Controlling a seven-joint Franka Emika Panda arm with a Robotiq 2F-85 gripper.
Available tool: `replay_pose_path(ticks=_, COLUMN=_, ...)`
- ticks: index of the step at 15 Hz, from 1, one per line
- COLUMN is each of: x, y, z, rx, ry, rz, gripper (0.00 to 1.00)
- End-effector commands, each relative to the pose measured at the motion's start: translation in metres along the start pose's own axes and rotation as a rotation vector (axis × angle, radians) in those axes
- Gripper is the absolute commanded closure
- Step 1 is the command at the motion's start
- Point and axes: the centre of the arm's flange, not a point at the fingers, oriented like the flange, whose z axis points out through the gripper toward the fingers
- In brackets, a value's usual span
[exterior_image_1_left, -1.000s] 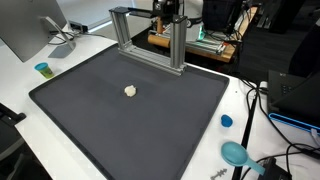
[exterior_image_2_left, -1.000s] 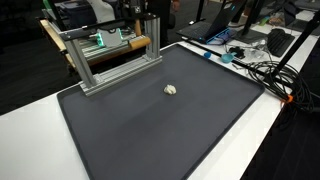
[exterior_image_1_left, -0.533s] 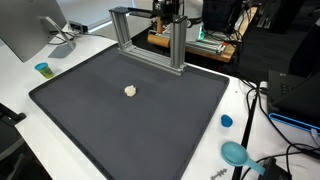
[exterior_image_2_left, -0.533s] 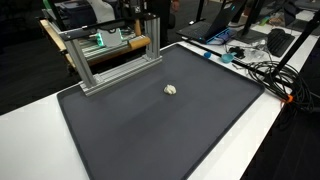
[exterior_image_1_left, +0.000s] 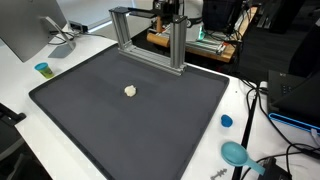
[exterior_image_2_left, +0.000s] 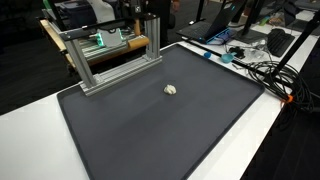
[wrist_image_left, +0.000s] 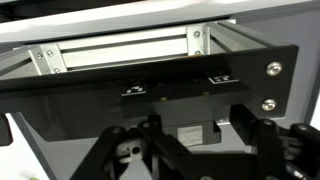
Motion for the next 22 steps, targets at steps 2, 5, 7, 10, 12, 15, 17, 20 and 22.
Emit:
replay_pose_path(ticks=2, x=0.000, y=0.019, z=0.001, rx=0.015, ry=-0.037, rz=0.027, gripper=0.64)
replay_pose_path(ticks=5, x=0.003, y=0.024, z=0.002, rx=0.039, ry=-0.048, rz=0.028, gripper=0.70)
replay_pose_path(ticks=7, x=0.006, y=0.025, z=0.002, rx=0.064, ry=-0.049, rz=0.022, gripper=0.70)
replay_pose_path(ticks=10, x=0.007, y=0.028, z=0.000, rx=0.055, ry=-0.053, rz=-0.043, gripper=0.24)
replay_pose_path(ticks=12, x=0.004, y=0.031, z=0.002, rx=0.032, ry=-0.058, rz=-0.066, gripper=0.59)
replay_pose_path(ticks=15, x=0.003, y=0.026, z=0.004, rx=0.006, ry=-0.050, rz=-0.081, gripper=0.71)
replay_pose_path(ticks=17, x=0.003, y=0.026, z=0.006, rx=-0.011, ry=-0.047, rz=-0.070, gripper=0.71)
replay_pose_path(ticks=20, x=0.004, y=0.026, z=0.007, rx=0.011, ry=-0.065, rz=-0.071, gripper=0.71)
replay_pose_path(ticks=22, x=0.002, y=0.028, z=0.007, rx=0.039, ry=-0.066, rz=-0.128, gripper=0.22)
